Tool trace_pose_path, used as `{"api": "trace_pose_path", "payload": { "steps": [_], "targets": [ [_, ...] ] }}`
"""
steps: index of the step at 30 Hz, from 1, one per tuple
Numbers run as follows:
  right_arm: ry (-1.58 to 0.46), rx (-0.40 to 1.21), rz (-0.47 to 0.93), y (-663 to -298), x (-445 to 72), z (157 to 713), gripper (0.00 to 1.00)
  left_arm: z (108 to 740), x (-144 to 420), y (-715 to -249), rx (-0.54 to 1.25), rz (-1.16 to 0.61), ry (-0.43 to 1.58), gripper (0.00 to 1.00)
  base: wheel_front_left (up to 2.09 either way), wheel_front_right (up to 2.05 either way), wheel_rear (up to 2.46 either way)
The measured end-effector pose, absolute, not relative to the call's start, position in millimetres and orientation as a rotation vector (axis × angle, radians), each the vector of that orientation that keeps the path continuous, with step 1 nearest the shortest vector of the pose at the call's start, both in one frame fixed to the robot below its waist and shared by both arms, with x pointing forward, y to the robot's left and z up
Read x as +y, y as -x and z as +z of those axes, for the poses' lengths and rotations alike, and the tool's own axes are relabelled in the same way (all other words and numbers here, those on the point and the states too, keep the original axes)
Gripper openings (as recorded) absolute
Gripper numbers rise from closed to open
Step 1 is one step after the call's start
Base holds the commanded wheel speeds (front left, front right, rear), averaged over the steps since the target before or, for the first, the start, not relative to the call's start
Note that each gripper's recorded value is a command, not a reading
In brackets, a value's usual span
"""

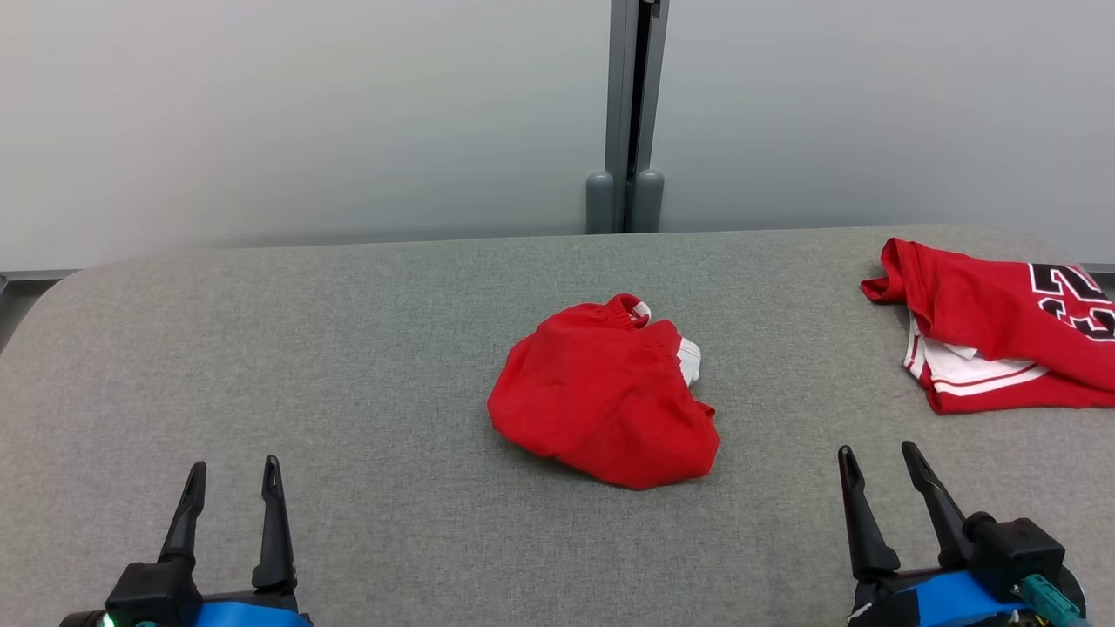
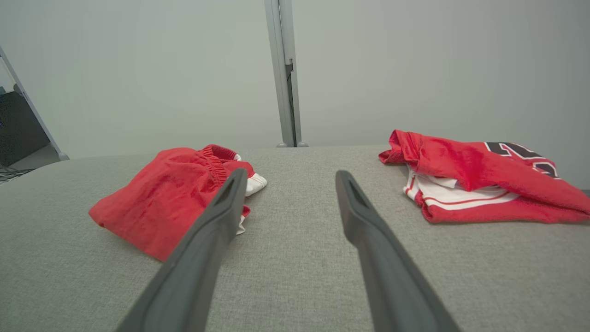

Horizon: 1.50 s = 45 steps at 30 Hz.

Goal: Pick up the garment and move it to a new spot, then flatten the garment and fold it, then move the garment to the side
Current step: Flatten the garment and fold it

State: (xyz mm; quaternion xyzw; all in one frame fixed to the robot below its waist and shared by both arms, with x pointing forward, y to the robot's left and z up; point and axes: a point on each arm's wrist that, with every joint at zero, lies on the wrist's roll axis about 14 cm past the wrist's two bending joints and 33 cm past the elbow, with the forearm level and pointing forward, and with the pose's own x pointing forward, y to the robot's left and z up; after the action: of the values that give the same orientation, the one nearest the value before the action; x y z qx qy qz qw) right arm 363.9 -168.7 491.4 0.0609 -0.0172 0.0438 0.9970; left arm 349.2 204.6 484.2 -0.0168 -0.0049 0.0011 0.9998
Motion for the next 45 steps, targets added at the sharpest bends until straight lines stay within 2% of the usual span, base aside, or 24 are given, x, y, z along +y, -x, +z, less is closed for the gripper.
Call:
{"api": "trace_pose_path", "payload": {
  "steps": [38, 45],
  "targets": [
    [-0.121, -0.008, 0.108, -362, -162, 483, 1.00, 482, 210, -345, -0.003, 0.014, 0.017, 1.00, 0.00, 0.00, 0.00],
    [-0.079, -0.051, 0.201, -390, -140, 501, 1.00, 482, 210, -346, -0.003, 0.016, 0.021, 1.00, 0.00, 0.00, 0.00]
  ]
}}
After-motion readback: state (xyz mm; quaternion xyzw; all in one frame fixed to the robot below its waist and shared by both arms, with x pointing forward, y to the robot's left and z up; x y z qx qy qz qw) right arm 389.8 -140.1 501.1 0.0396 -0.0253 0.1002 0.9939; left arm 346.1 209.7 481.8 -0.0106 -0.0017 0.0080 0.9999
